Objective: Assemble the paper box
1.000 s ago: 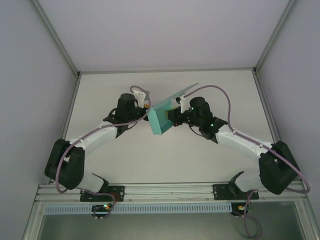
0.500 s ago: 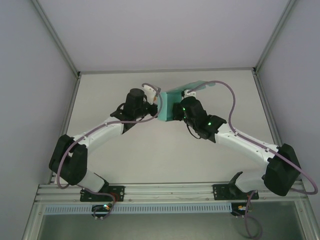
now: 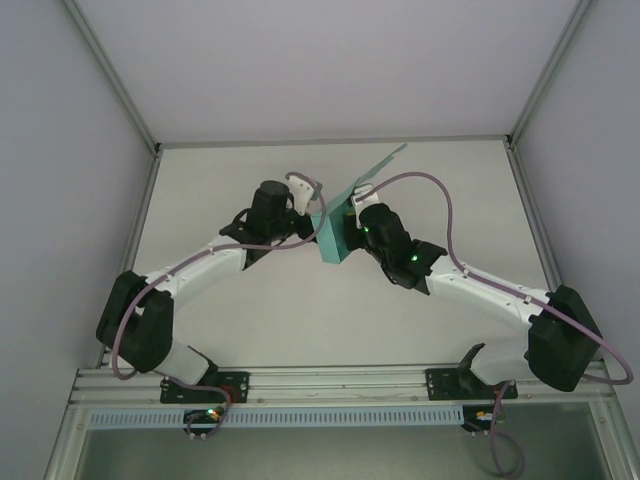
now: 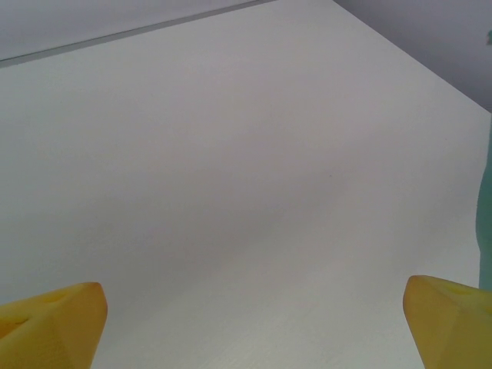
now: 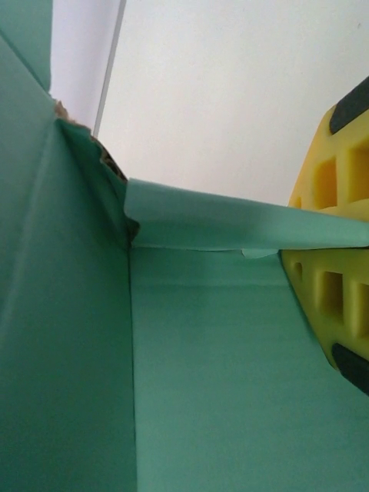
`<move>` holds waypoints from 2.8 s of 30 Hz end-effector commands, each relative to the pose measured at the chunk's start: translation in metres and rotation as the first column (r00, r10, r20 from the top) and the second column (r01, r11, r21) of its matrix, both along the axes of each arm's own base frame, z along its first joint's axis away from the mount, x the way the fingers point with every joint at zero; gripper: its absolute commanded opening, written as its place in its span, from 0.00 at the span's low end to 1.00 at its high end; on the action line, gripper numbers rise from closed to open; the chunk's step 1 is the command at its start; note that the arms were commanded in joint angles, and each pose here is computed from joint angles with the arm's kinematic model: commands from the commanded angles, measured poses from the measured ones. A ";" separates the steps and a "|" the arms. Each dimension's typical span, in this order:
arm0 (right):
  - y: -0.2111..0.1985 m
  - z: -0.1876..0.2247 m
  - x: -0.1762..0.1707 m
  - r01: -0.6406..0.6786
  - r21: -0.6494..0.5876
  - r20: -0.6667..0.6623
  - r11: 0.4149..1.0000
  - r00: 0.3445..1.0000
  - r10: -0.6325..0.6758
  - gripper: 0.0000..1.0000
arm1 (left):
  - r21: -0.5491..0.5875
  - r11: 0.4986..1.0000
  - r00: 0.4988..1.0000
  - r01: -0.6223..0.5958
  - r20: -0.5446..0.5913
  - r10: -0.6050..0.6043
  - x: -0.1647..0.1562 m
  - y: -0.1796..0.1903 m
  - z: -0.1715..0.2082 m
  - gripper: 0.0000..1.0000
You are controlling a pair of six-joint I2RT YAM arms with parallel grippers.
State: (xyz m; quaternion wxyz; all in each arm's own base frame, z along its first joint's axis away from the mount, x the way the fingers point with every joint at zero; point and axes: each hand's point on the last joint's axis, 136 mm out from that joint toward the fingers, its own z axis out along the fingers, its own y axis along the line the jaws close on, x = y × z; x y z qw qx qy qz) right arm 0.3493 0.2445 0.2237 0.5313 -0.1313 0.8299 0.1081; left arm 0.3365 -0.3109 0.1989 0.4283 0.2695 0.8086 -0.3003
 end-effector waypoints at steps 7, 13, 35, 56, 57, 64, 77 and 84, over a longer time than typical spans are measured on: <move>0.009 -0.001 -0.007 0.011 0.234 -0.142 0.972 0.990 0.023 0.00 | -0.123 0.984 0.985 0.128 0.129 -0.112 -0.036 -0.025 0.057 1.00; -0.055 -0.019 -0.009 0.212 0.118 -0.161 0.970 0.968 -0.192 0.00 | -0.069 0.967 0.969 -0.247 -0.046 0.245 -0.014 0.048 0.013 1.00; -0.096 -0.195 -0.028 0.372 -0.229 -0.548 0.900 0.715 -0.435 0.00 | 0.166 0.805 0.801 -0.569 -0.110 0.589 -0.041 0.158 -0.037 1.00; -0.093 -0.200 -0.026 0.349 -0.233 -0.595 0.908 0.688 -0.417 0.26 | 0.051 0.934 0.841 -0.354 -0.419 0.342 -0.013 0.060 -0.092 0.92; -0.091 -0.197 -0.025 0.346 -0.227 -0.593 0.910 0.692 -0.411 0.27 | 0.054 0.937 0.839 -0.345 -0.429 0.333 -0.011 0.056 -0.095 0.91; -0.082 -0.167 -0.016 0.331 -0.163 -0.567 0.930 0.740 -0.362 0.43 | 0.061 0.949 0.823 -0.310 -0.483 0.300 -0.008 0.042 -0.113 0.84; -0.096 -0.161 -0.019 0.326 -0.080 -0.583 0.942 0.751 -0.310 0.43 | 0.072 0.969 0.809 -0.236 -0.538 0.237 -0.012 0.017 -0.135 0.71; -0.092 -0.185 -0.025 0.294 -0.029 -0.658 0.955 0.714 -0.240 0.34 | 0.059 0.977 0.811 -0.206 -0.547 0.205 -0.014 0.007 -0.138 0.68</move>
